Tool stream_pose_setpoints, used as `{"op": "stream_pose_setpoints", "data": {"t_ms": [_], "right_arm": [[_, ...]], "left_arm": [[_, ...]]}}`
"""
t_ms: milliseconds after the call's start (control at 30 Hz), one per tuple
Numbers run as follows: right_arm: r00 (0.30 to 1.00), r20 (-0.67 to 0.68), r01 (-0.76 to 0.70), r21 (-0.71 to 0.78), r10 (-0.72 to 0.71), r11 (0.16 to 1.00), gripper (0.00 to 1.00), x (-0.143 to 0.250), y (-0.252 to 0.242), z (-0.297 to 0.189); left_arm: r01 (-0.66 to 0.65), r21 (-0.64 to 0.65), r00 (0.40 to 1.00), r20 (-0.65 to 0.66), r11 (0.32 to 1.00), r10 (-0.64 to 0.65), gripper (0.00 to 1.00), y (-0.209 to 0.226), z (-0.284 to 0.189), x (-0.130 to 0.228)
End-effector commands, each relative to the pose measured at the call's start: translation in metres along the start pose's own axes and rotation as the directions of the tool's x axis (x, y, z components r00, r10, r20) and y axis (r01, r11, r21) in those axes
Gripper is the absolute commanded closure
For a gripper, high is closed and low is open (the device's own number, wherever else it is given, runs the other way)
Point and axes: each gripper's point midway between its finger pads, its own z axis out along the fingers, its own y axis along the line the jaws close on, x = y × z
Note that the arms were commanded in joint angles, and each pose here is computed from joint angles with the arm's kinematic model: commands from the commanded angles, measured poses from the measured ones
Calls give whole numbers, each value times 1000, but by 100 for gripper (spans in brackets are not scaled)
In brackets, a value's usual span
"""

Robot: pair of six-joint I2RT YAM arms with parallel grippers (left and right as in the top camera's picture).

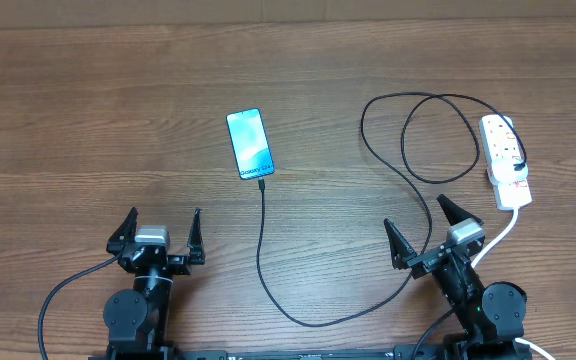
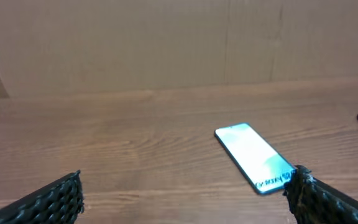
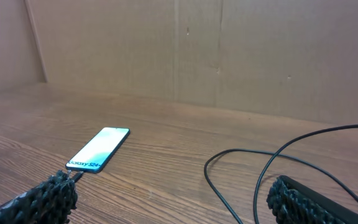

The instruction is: Plug charger to phone and switch on socket

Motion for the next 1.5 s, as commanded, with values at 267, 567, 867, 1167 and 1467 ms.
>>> {"op": "stream_pose_setpoints", "data": {"t_ms": [267, 567, 867, 1167, 1467], "right_arm": [[1000, 2, 1, 1, -1, 1000, 0, 2, 0, 0], [1000, 2, 1, 1, -1, 1000, 0, 2, 0, 0], [1000, 2, 1, 1, -1, 1000, 0, 2, 0, 0], [1000, 2, 1, 1, -1, 1000, 0, 2, 0, 0], [1000, 2, 1, 0, -1, 1000, 0, 2, 0, 0]], "left_arm": [[-40, -62, 996, 72, 997, 44, 0, 11, -1, -17], [-65, 13, 923, 380, 998, 55, 0, -5, -22, -103], [-72, 31, 900, 432, 997, 52, 0, -8, -52, -182], [-30, 143, 964, 264, 989, -9, 0, -20, -35, -240], [75, 305, 992, -115, 949, -42, 0, -44, 21, -252]]}}
